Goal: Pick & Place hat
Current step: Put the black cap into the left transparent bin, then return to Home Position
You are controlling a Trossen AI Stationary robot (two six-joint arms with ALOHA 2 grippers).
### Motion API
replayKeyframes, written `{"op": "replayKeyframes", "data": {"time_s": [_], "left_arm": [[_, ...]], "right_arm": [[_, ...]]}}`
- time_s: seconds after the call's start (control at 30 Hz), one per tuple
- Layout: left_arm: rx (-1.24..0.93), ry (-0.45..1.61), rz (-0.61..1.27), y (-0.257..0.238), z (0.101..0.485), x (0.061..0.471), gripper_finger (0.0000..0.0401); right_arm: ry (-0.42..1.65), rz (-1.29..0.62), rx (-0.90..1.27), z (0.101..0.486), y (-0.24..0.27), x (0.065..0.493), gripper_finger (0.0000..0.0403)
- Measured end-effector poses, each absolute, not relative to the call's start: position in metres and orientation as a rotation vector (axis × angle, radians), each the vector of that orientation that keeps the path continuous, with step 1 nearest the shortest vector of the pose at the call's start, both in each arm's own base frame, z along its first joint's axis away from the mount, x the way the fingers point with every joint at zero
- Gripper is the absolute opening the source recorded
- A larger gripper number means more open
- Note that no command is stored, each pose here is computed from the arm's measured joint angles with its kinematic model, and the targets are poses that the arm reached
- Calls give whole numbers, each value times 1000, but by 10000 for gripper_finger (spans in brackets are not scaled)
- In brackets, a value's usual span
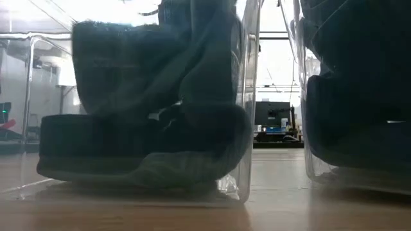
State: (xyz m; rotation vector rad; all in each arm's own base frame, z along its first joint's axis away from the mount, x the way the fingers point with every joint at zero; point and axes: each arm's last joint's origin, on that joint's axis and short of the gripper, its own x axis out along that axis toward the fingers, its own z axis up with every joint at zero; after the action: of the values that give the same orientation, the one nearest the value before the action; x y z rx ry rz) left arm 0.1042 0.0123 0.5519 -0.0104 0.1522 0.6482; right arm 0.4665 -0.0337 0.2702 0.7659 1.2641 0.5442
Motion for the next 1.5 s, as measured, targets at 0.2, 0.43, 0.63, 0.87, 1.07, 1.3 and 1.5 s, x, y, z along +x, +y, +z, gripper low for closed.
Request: {"op": "replayKeyframes", "data": {"time_s": [0.2,0.43,0.63,0.87,1.07,1.3,1.5], "left_arm": [[-10,154,648,12,552,104,154],[-9,156,648,12,552,104,154],[-21,160,633,12,551,108,154],[-25,186,620,11,545,114,154],[-39,231,626,10,534,122,154],[-65,275,633,10,520,134,154],[30,538,641,10,489,133,154]], "right_arm": [[1291,493,715,259,-36,470,21],[1294,501,698,261,-28,470,117],[1271,533,685,270,-24,468,204],[1168,529,688,315,-24,452,244],[1081,495,603,358,-22,428,253],[960,136,321,408,-28,390,235],[910,-180,246,445,-30,345,221]]}}
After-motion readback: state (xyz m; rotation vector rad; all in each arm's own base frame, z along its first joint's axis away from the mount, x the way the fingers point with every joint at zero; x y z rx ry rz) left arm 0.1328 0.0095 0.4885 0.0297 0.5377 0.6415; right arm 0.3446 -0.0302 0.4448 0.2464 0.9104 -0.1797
